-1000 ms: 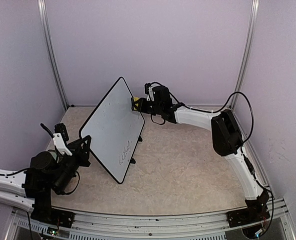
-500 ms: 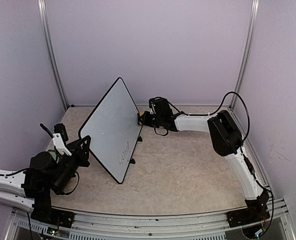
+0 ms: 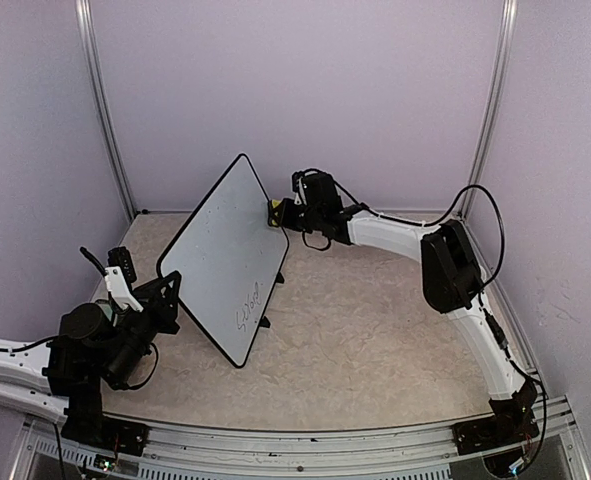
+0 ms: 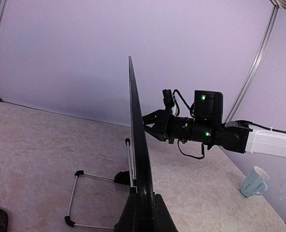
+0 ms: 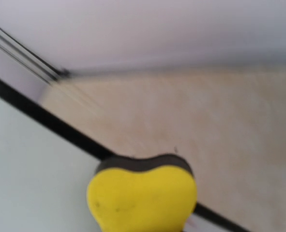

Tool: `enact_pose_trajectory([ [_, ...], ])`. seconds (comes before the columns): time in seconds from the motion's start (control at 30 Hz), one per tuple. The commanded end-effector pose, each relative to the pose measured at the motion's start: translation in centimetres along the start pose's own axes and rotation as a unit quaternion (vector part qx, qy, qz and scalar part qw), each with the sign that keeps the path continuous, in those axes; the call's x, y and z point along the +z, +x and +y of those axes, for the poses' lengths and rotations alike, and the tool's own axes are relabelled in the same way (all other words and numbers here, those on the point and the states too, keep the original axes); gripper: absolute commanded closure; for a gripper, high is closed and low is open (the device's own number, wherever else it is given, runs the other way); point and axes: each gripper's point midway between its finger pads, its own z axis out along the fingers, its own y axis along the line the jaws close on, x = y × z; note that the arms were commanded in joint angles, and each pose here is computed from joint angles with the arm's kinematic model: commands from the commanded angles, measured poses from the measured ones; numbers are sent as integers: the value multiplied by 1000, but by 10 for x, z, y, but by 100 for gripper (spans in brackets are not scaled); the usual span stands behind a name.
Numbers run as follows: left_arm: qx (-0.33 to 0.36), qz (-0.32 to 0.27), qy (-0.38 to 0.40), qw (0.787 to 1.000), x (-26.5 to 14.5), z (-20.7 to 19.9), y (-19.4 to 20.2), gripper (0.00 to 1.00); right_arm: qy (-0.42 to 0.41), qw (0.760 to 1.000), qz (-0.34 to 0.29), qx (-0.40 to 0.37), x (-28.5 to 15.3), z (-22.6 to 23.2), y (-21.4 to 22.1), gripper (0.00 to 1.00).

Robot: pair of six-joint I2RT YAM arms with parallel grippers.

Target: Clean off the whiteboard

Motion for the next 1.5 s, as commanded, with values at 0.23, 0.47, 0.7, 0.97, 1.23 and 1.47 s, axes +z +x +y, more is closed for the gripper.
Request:
enact_pose_trajectory([
  [0.23,-24,29,107,994,-8,-42,7,100,20,999,45,9,16,-29,38,100],
  [0.47,-22,28,106,994,-8,-43,6,100,45,994,88,39,8,-66,98,100],
  [0.7,-19,31,109,993,-6,-47,8,100,25,996,81,19,9,-49,95,100],
  [0.97,-25,28,102,994,-6,-43,6,100,-65,997,24,-42,-16,46,71,100],
  [1.23,-26,24,88,995,-3,-42,7,100,-148,983,6,-104,-55,135,136,100],
  [1.47,-29,17,86,996,-5,-38,1,100,-223,966,13,-133,-93,186,190,100],
])
